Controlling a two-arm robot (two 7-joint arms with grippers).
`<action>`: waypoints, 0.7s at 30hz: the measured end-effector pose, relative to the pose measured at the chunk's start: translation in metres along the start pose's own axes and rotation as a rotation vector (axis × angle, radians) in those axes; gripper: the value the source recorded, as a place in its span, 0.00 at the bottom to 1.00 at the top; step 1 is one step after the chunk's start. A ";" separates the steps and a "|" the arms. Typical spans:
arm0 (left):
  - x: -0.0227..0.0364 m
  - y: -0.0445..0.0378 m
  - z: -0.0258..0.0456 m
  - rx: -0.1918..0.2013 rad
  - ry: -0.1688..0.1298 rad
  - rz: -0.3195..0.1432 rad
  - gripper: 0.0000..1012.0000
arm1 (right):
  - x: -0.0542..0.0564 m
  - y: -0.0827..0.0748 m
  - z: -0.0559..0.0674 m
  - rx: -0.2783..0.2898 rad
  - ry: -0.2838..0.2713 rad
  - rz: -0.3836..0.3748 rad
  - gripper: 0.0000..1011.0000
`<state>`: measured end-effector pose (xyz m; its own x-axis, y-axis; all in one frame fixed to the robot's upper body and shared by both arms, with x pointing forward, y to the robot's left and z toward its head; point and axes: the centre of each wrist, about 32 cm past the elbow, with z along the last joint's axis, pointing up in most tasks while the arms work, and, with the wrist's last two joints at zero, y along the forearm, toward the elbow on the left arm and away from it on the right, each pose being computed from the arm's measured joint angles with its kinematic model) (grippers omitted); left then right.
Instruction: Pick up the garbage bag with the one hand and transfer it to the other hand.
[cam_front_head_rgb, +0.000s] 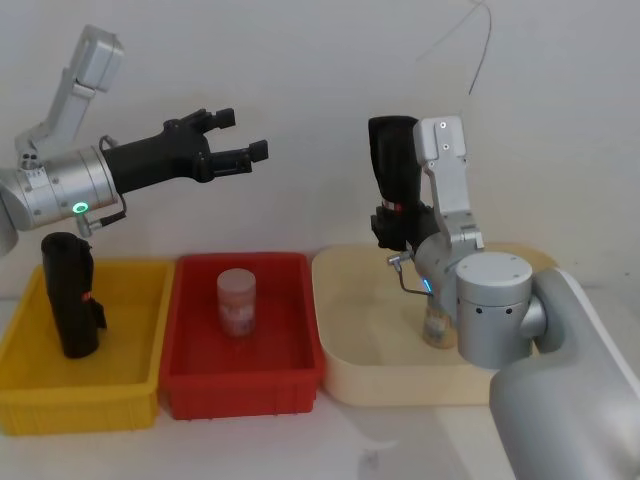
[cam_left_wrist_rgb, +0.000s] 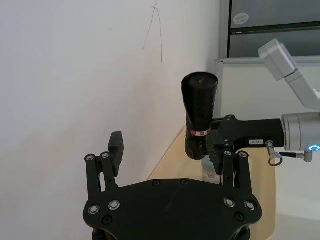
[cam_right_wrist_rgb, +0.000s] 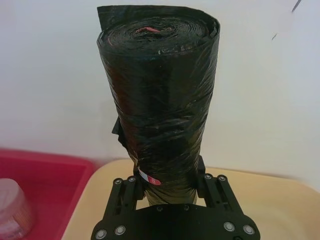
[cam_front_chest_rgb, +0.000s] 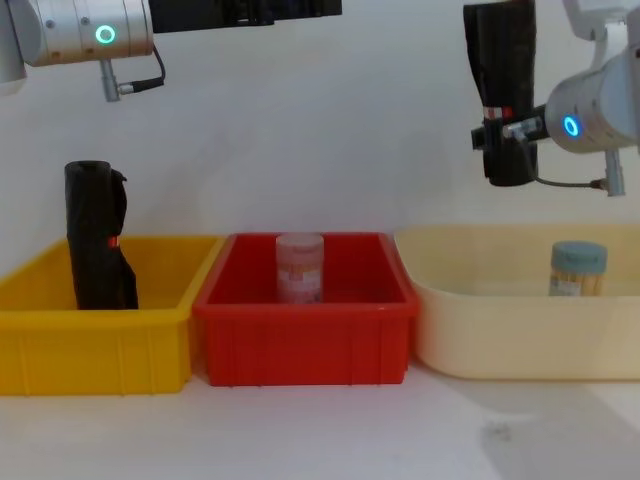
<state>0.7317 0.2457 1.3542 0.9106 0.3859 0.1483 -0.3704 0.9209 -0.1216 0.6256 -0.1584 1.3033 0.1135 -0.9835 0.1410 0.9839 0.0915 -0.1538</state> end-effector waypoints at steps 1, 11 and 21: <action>0.0000 0.0000 0.0000 0.000 0.000 0.000 0.99 | 0.001 0.001 0.000 -0.004 -0.002 0.000 0.55; 0.0000 0.0000 0.0000 0.000 0.000 0.000 0.99 | 0.007 0.005 -0.003 -0.046 -0.016 -0.002 0.78; 0.0000 0.0000 0.0000 0.000 0.000 0.000 0.99 | 0.010 0.007 -0.005 -0.067 -0.022 -0.003 0.99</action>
<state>0.7317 0.2457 1.3542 0.9106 0.3858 0.1482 -0.3704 0.9209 -0.1216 0.6334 -0.1682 1.2989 0.1145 -0.9800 0.1626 0.9729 0.0775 -0.2180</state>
